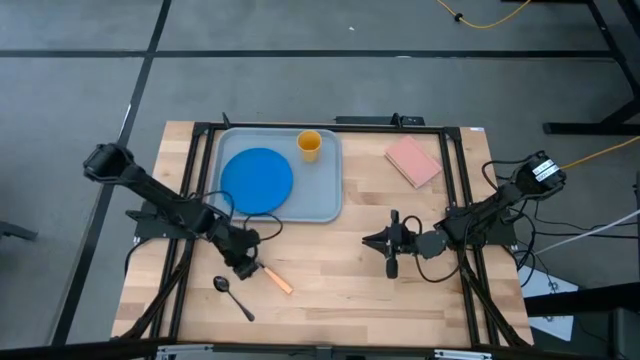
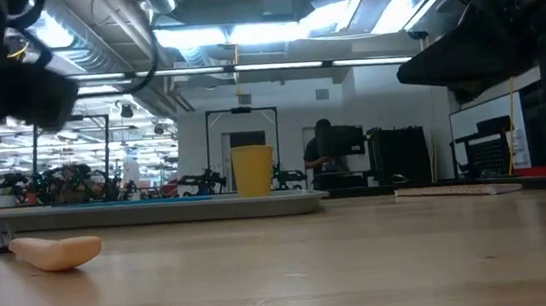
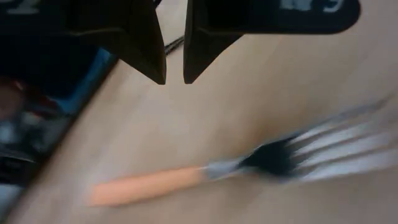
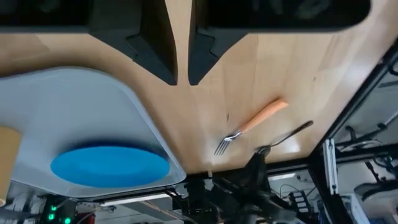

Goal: Pick and place plate/cup/fork/spoon on tray
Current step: Adjust the light orange fork

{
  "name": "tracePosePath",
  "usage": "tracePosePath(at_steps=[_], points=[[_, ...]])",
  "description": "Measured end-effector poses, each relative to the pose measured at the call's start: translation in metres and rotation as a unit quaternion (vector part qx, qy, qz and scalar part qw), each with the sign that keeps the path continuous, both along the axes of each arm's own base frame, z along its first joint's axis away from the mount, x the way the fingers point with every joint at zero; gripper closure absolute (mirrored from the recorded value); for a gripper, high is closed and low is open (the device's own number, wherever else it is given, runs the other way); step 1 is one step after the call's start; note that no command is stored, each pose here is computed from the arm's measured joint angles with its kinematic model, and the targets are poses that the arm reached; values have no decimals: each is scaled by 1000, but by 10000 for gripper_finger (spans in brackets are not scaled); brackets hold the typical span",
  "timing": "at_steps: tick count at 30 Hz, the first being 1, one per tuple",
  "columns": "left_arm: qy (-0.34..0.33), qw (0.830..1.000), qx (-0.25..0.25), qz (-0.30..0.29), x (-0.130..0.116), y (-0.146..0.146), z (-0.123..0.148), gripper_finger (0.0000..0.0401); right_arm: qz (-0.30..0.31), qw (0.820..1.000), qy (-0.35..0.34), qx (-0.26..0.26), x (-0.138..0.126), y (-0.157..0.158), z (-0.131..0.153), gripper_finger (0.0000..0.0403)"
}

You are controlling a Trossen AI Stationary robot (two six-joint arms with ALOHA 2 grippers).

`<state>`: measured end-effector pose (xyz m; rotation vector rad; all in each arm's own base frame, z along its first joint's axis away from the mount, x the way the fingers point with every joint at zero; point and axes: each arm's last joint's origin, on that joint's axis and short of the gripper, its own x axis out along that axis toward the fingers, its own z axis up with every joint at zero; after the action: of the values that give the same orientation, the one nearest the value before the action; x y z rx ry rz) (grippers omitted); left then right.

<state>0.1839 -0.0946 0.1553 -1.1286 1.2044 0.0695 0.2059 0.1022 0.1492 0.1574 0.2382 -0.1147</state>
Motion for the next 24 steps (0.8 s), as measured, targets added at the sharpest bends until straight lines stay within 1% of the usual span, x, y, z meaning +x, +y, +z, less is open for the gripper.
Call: tracePosePath(at_steps=[2,4,9,11,16,18,21,24], points=[[45,998,9,31,-7,-2,-4,352,2,1000,1,-8,0,0,0,358],[72,995,34,58,-12,-1,-7,354,2,1000,1,-9,0,0,0,358],[79,989,86,91,-12,0,-15,369,6,1000,2,-24,0,0,0,358],[82,988,91,93,-11,0,-18,377,8,999,4,-32,0,0,0,358],[108,984,103,94,-8,0,-29,397,8,999,6,-33,0,0,0,358],[110,983,108,97,-6,1,-30,399,8,999,6,-33,0,0,0,358],[104,983,118,94,-3,4,-28,397,8,999,6,-33,0,0,0,358],[85,984,131,86,5,8,-24,399,8,999,6,-33,0,0,0,358]])
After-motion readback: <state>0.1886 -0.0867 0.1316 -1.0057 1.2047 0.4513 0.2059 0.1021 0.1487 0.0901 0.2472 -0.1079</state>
